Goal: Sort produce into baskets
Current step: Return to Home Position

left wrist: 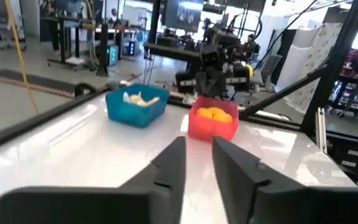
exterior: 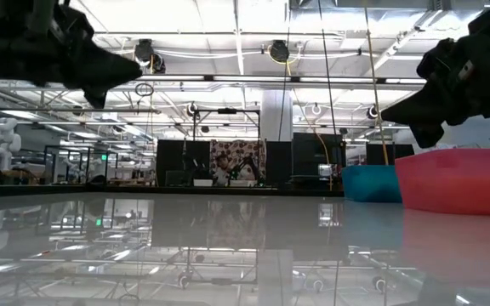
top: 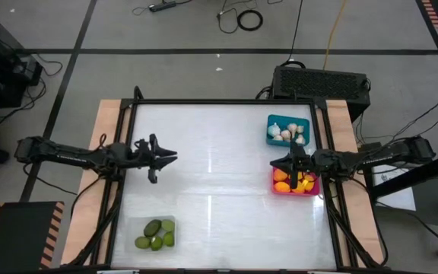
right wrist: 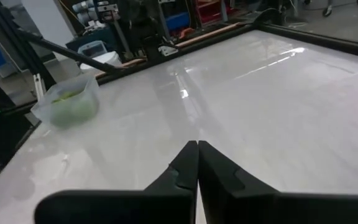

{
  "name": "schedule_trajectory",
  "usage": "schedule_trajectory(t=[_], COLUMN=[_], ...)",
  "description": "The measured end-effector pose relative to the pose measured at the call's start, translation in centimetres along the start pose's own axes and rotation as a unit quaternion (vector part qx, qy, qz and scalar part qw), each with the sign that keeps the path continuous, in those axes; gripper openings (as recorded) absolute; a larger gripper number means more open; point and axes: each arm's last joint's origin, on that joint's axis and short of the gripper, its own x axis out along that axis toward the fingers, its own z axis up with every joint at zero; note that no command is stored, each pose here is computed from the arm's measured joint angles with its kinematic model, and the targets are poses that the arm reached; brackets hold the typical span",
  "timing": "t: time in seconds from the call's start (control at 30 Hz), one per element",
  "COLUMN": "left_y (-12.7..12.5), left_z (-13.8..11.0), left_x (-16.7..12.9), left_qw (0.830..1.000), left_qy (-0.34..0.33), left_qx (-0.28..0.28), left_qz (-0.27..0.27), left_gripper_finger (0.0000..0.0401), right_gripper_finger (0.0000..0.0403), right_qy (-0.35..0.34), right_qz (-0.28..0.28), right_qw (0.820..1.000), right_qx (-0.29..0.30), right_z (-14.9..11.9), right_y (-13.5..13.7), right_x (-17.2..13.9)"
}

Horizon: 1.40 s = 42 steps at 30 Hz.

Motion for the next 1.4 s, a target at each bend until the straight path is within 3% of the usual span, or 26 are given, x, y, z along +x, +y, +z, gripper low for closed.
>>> schedule_trajectory(t=[0.17,0.37,0.77,1.13,1.4], left_y=[0.3,0.3,0.6,0.8,0.8], left_z=[-1.4,-1.1,-1.3,-1.5,-1.0], left_x=[-0.4,-0.7,-2.3,-3.8,-4.3], left_qw=[1.000,1.000,0.999,0.999,1.000], left_qy=[0.019,0.007,0.025,0.030,0.009], left_qx=[-0.017,-0.030,-0.025,-0.024,-0.016], left_qz=[0.010,0.001,0.019,0.021,0.010], left_gripper_finger=[0.0039,0.0005,0.0010,0.0010,0.0010], right_gripper_finger=[0.0002,0.0001,0.0000,0.0000,0.0000], right_qy=[0.001,0.009,0.028,-0.013,0.009], right_qz=[0.000,0.000,-0.011,0.009,0.065], right_qw=[1.000,0.999,0.998,0.994,0.991], right_qx=[-0.011,-0.037,-0.057,-0.107,-0.118], right_z=[0.0,-0.1,-0.5,0.4,0.1], right_y=[0.0,-0.1,-0.5,-0.3,0.0], right_x=[0.0,-0.2,-1.5,-2.3,-2.3])
